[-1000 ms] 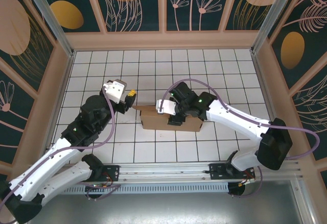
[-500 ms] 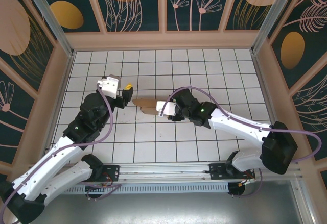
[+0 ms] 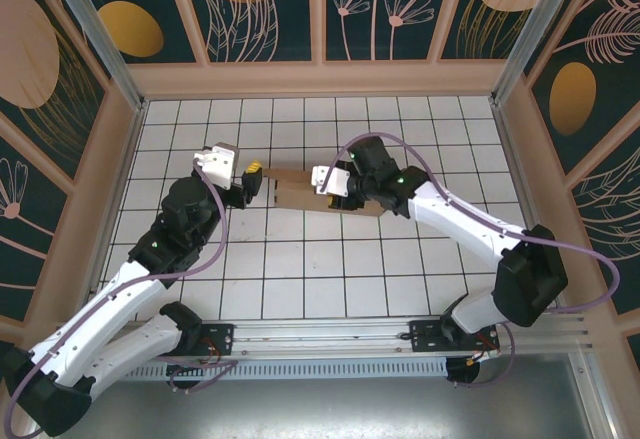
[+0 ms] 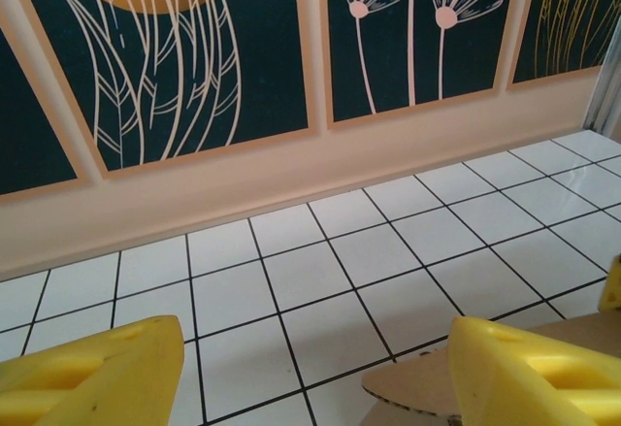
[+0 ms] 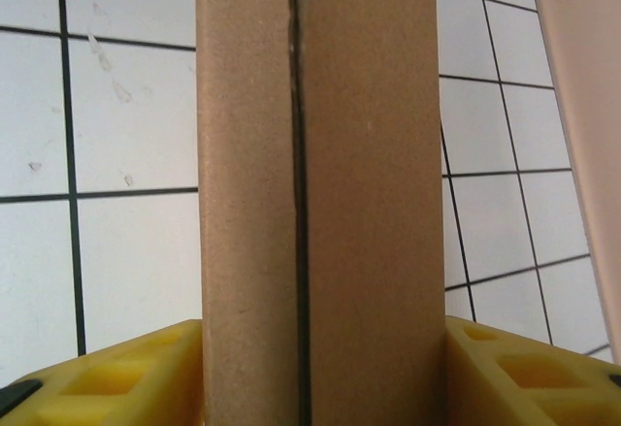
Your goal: Fold the paper box
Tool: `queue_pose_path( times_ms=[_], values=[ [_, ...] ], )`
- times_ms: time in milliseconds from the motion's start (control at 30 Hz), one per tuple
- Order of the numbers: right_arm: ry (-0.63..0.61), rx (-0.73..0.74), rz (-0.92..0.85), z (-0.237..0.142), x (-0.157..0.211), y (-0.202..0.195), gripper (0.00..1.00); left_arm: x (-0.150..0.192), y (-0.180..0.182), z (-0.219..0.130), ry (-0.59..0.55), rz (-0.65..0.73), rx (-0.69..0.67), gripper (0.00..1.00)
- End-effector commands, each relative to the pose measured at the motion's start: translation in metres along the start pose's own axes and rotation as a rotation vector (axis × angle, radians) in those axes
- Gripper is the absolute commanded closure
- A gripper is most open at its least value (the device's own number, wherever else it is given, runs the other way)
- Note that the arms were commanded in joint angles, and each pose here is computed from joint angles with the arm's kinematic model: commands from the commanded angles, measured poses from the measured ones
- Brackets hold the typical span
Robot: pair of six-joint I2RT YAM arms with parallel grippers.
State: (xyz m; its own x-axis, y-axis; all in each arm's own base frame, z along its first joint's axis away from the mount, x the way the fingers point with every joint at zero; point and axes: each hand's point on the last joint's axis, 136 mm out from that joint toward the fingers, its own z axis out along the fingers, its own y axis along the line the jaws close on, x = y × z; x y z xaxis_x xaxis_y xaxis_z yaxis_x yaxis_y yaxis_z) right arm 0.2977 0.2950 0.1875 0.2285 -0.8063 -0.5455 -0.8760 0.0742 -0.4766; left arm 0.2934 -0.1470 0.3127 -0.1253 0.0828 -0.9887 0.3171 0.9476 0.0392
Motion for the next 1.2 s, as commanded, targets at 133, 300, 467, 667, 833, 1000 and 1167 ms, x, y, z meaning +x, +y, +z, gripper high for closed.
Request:
queue_pose_path(
  times_ms=[133, 300, 467, 667, 833, 1000, 1167],
  values=[
    [-0.008, -0.161, -0.032, 0.013, -0.007, 0.011, 0.4, -0.024, 0.002, -0.001, -0.065, -0.016, 0.004, 0.27],
    [0.042, -0.221, -0.064, 0.022, -0.002, 0.02, 0.36, -0.026, 0.002, -0.001, -0.064, -0.009, 0.015, 0.26],
    [0.035, -0.197, -0.041, 0.025, -0.008, 0.011, 0.24, -0.026, -0.001, 0.0, -0.065, -0.013, 0.031, 0.26],
    [-0.011, -0.153, -0.023, 0.015, -0.021, 0.001, 0.12, -0.03, -0.001, -0.002, -0.076, -0.002, 0.034, 0.26],
    [-0.079, -0.091, -0.003, 0.0, -0.034, -0.015, 0.08, -0.036, -0.005, -0.006, -0.093, 0.027, 0.066, 0.25],
    [-0.183, -0.012, 0.063, -0.024, -0.047, -0.037, 0.07, -0.03, -0.033, -0.012, -0.069, 0.163, 0.227, 0.33],
    [-0.386, 0.136, 0.227, -0.074, -0.06, -0.071, 0.1, -0.02, -0.042, -0.007, -0.041, 0.312, 0.29, 0.28]
  ],
)
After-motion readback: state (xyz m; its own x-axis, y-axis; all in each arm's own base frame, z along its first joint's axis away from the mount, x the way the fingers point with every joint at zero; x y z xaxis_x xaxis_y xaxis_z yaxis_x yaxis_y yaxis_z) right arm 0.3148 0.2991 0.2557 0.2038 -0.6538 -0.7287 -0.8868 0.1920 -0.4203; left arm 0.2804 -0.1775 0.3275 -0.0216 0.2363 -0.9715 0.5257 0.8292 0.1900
